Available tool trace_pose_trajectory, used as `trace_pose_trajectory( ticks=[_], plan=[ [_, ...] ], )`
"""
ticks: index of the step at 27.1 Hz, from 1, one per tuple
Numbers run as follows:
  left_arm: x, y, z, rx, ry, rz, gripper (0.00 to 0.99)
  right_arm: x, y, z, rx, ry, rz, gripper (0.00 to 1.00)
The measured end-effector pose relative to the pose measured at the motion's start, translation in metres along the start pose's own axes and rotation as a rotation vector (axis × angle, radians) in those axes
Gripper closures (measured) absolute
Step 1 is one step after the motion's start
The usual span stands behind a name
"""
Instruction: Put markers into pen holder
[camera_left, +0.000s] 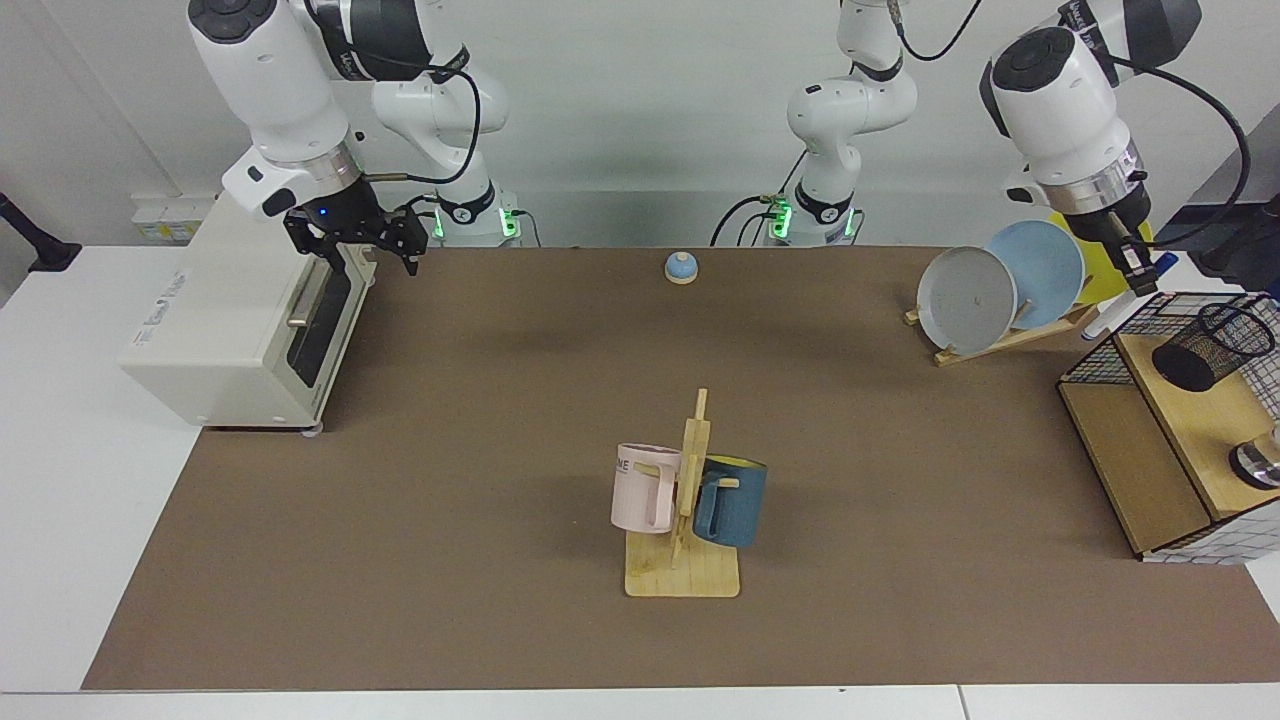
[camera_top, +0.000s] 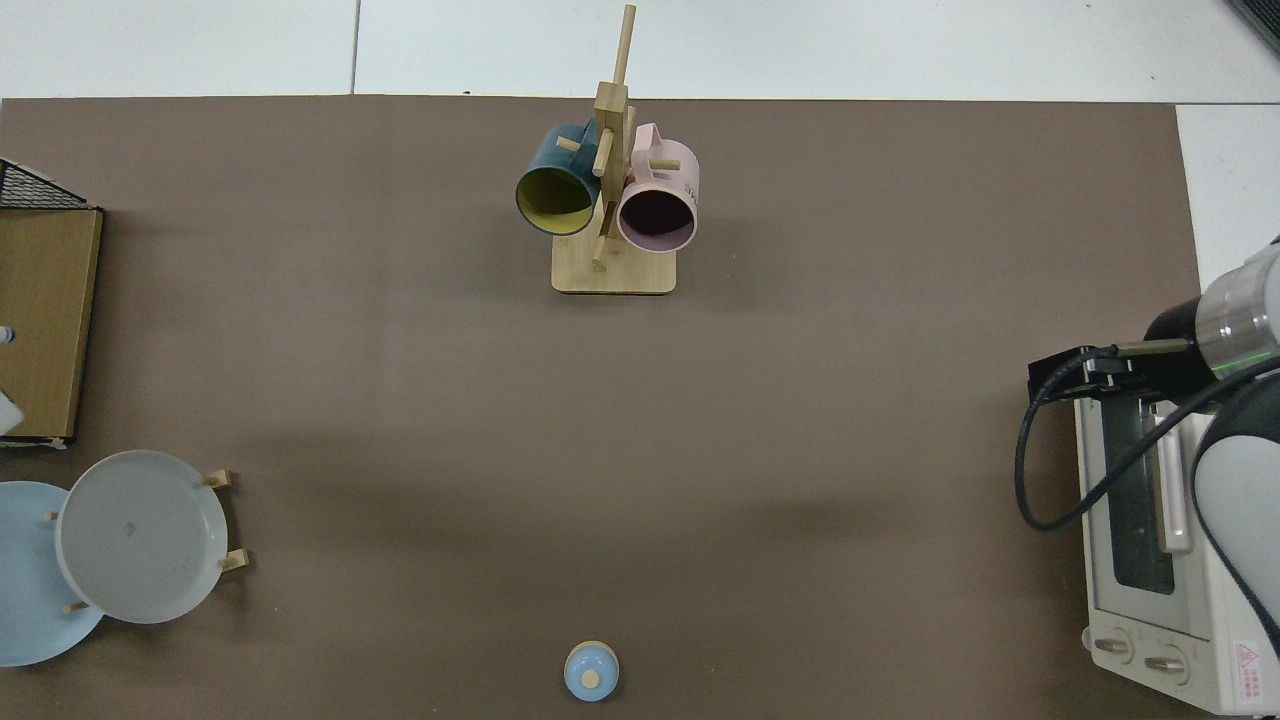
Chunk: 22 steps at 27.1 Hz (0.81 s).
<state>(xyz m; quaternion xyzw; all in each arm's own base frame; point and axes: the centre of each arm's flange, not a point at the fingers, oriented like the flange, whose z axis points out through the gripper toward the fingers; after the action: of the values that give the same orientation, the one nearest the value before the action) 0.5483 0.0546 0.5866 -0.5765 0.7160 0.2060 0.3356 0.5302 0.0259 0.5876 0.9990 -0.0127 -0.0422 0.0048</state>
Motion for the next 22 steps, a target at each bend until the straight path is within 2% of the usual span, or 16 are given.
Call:
trace_pose_trajectory(
  ticks=[15, 22],
  plan=[
    [-0.061, -0.01, 0.038, 0.093, -0.061, 0.28, 0.815, 0.001, 0.009, -0.002, 0.002, 0.006, 0.016, 0.0],
    [-0.098, 0.007, 0.065, 0.091, -0.086, 0.351, 0.815, 0.001, 0.007, -0.002, 0.007, 0.006, 0.015, 0.0]
  ],
)
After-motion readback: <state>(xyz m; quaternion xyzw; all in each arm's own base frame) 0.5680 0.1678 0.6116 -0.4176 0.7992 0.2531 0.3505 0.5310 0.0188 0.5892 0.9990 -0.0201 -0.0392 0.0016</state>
